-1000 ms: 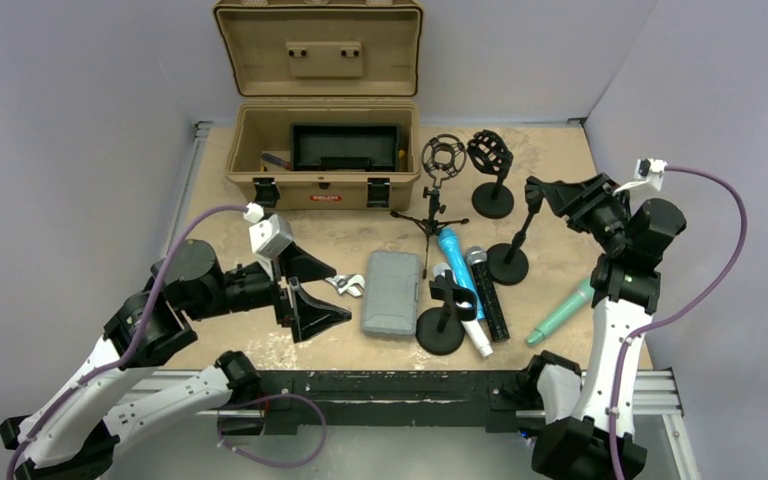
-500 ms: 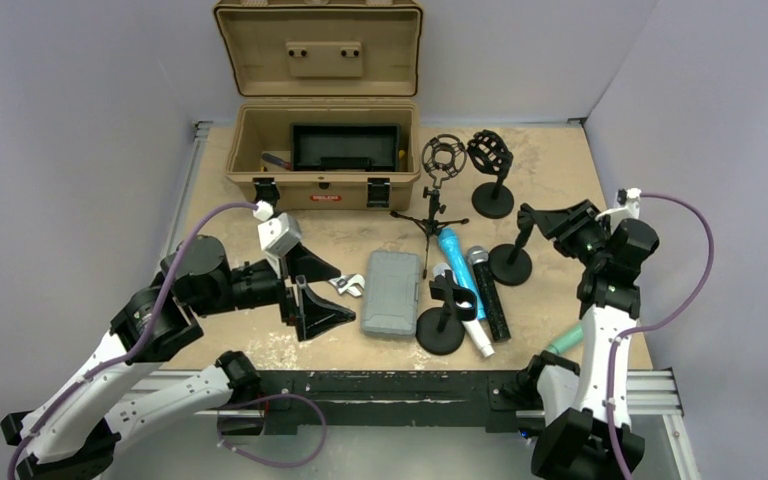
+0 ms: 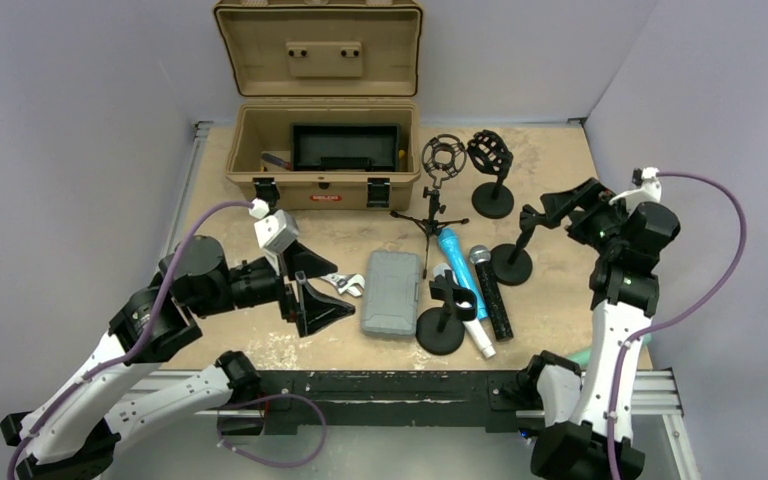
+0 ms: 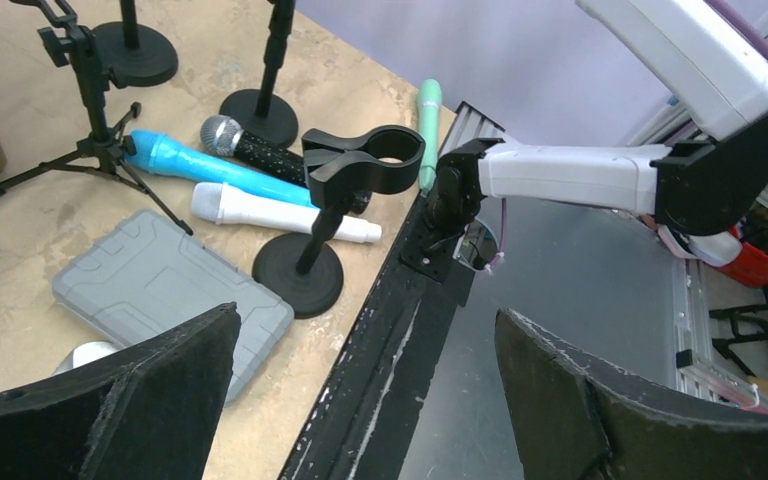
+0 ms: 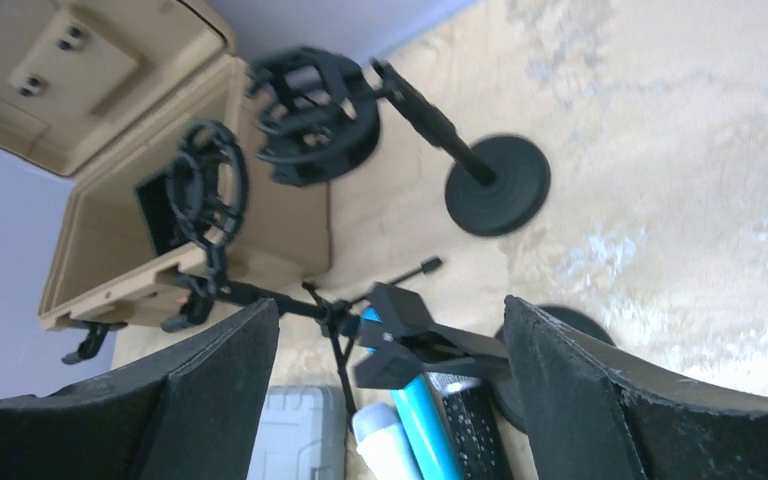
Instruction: Remove the microphone from the stand
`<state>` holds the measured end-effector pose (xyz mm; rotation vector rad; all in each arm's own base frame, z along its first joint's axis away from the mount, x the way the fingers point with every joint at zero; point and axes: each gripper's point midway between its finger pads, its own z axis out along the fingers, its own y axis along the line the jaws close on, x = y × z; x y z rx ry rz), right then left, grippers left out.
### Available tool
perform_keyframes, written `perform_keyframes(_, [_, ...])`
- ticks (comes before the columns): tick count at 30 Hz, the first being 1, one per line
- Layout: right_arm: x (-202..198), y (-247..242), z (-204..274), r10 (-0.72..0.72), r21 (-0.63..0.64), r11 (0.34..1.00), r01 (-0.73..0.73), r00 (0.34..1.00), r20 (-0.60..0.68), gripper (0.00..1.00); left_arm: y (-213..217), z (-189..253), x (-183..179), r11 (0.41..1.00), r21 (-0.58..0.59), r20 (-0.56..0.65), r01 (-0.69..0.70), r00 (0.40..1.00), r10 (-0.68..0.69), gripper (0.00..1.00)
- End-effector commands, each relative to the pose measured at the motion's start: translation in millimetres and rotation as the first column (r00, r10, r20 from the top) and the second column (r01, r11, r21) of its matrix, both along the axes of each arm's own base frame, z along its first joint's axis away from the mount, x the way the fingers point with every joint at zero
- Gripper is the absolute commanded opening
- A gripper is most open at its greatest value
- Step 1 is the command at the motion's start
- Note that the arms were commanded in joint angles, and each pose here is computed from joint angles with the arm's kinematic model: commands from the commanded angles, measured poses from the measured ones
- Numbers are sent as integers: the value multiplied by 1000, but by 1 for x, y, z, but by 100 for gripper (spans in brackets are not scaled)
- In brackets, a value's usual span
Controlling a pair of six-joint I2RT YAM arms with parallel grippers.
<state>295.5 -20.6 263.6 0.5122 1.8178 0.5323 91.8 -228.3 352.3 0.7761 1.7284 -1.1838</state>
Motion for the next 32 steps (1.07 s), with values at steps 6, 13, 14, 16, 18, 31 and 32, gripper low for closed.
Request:
perform_keyframes(6, [-12,24,91,91,-24,996,-88,976,196,84,12,28,8,993,-70,28,-92,995,94,96])
perform_keyframes(13, [-22,43,165,159,-32,987,-158,922,353,90,47,56,25,955,-97,112,-281,950,291,96])
perform_keyframes(14, [-25,45,178,162,-34,986,-162,910,381,91,57,62,29,939,-111,131,-325,932,338,97])
perform_keyframes(16, [-30,48,200,158,-32,987,-160,892,423,94,78,79,33,900,-166,170,-402,888,428,97])
perform_keyframes(18, [-35,47,221,143,-42,989,-140,877,458,97,101,94,36,852,-233,198,-469,835,513,98])
perform_keyframes(31, [-37,42,241,112,-70,994,-89,847,520,99,175,133,23,709,-392,269,-587,664,698,100])
perform_keyframes(32, [-37,42,241,118,-77,993,-91,843,524,99,177,133,22,707,-394,270,-588,661,700,100])
